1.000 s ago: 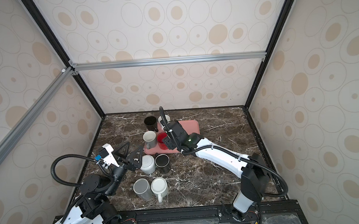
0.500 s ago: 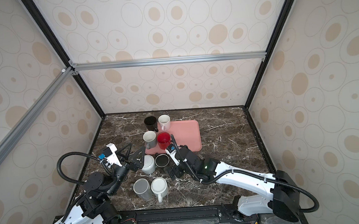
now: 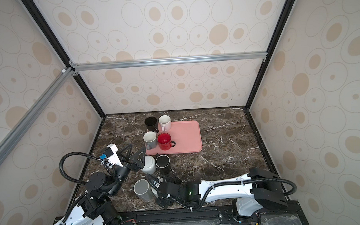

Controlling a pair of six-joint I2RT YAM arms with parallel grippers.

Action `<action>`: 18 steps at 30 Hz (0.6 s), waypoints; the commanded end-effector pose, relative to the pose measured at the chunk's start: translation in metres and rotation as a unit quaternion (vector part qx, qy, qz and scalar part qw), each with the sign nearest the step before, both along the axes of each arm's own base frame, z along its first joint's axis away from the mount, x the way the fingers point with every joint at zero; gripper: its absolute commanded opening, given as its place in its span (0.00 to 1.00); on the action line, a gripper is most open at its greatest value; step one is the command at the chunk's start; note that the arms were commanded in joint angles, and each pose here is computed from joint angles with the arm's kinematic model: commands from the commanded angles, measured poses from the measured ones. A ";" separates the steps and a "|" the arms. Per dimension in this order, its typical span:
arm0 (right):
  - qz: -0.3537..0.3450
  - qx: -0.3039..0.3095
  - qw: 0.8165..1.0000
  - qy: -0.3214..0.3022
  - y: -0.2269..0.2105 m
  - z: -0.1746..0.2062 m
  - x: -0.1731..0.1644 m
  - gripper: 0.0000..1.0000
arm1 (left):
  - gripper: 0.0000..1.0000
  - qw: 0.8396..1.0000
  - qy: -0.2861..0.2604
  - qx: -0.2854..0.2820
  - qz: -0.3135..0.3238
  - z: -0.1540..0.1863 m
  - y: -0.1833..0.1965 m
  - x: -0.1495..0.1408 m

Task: Turn the mug right side up
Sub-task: Rotate the mug at the bottom-center of the table.

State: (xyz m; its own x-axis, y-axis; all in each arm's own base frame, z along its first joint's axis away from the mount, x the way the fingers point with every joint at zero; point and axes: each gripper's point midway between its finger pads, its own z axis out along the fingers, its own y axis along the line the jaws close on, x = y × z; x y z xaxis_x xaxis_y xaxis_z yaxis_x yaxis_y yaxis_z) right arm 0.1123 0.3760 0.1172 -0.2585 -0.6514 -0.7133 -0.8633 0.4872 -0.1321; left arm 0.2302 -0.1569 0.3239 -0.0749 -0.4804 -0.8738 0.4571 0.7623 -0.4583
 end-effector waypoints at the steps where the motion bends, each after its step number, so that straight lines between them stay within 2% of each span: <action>1: -0.002 -0.029 0.999 -0.044 0.004 0.001 0.004 1.00 | 0.99 1.000 0.003 -0.009 0.013 0.001 0.005 0.002; 12: -0.031 -0.108 0.991 -0.074 0.002 -0.028 0.011 0.99 | 0.99 1.000 0.004 -0.003 0.017 -0.001 0.005 0.004; 18: -0.073 -0.116 0.987 -0.083 -0.020 -0.027 0.021 0.99 | 0.99 1.000 0.004 -0.003 0.014 -0.001 0.003 0.004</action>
State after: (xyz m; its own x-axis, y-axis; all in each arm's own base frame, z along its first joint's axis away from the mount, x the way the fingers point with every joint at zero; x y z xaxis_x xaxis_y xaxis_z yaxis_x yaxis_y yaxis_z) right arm 0.1260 0.3738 0.0856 -0.2225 -0.7742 -0.5926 -0.7884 0.5004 -0.3578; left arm 0.2335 -0.1559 0.3200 -0.0760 -0.4752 -0.8766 0.4377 0.7740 -0.4575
